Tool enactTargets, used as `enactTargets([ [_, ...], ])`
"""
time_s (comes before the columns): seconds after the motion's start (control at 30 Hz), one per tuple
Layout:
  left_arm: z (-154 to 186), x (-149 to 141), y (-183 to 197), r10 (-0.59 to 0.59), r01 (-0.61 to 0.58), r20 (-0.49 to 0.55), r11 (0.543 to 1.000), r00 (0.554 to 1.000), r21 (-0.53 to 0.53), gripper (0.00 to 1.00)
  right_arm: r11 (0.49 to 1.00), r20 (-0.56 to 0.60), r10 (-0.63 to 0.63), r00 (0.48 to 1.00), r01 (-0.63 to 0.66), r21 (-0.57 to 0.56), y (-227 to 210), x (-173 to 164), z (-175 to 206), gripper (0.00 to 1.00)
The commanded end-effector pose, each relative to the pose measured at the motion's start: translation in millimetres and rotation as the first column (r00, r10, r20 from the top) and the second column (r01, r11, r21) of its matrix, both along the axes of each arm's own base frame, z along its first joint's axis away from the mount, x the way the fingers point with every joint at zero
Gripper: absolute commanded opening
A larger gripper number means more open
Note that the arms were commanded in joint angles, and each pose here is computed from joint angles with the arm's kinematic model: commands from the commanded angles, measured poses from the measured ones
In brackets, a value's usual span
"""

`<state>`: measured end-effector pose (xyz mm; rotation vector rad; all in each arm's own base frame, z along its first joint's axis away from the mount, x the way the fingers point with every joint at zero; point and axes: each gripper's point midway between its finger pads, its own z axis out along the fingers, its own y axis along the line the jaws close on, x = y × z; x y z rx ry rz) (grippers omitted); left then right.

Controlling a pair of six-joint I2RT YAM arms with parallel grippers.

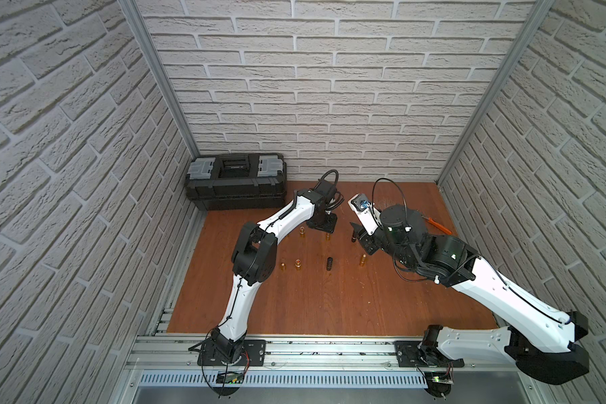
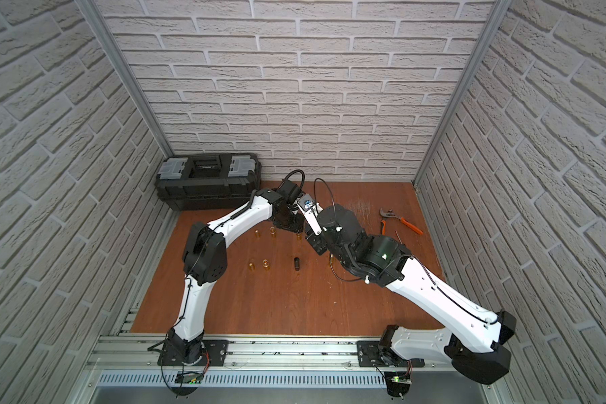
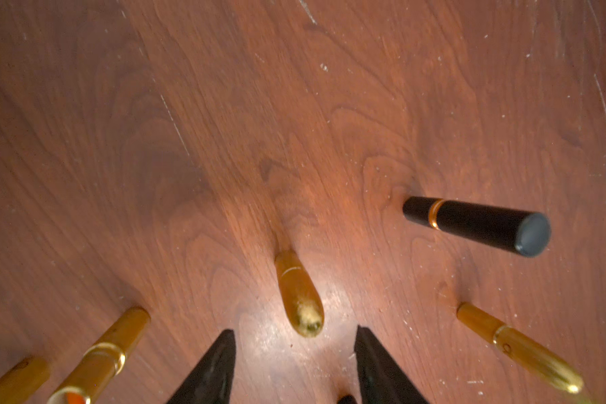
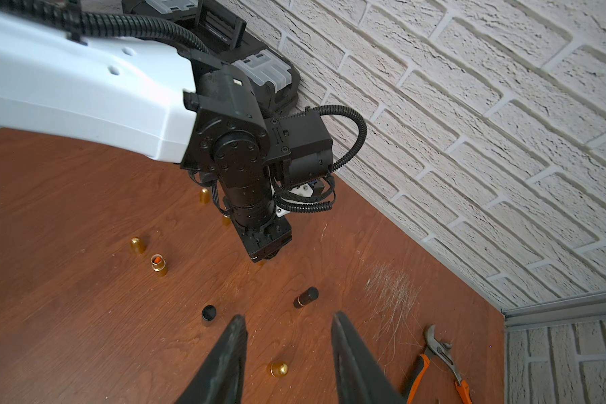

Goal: Open the lipstick cap
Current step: Pick up the lipstick at the center of the board.

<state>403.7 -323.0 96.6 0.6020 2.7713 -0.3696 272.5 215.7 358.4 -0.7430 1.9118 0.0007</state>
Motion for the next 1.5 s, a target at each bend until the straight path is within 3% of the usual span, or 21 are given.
enactTargets([
  [0.0, -6, -2, 0, -0.033, 0.033, -0.010, 0.998, 0.999, 0.045, 0.55, 1.000, 0.020, -0.016, 1.000, 0.016, 0.018, -3, -1, 6, 0.42],
  [0.4, -16, 1, -7, -0.055, 0.054, 0.014, 0.996, 0.998, 0.068, 0.50, 1.000, 0.001, -0.008, 1.000, 0.008, -0.013, 7, 5, -8, 0.42],
  [1.07, -27, 4, -10, -0.055, 0.055, -0.005, 0.995, 0.998, 0.088, 0.33, 1.000, 0.002, -0.009, 1.000, 0.009, -0.029, 10, 9, -16, 0.42],
  [1.47, -13, 5, 9, -0.021, 0.020, 0.006, 0.995, 1.000, 0.093, 0.11, 0.999, -0.021, -0.005, 1.000, 0.004, -0.050, 13, 10, -30, 0.42],
])
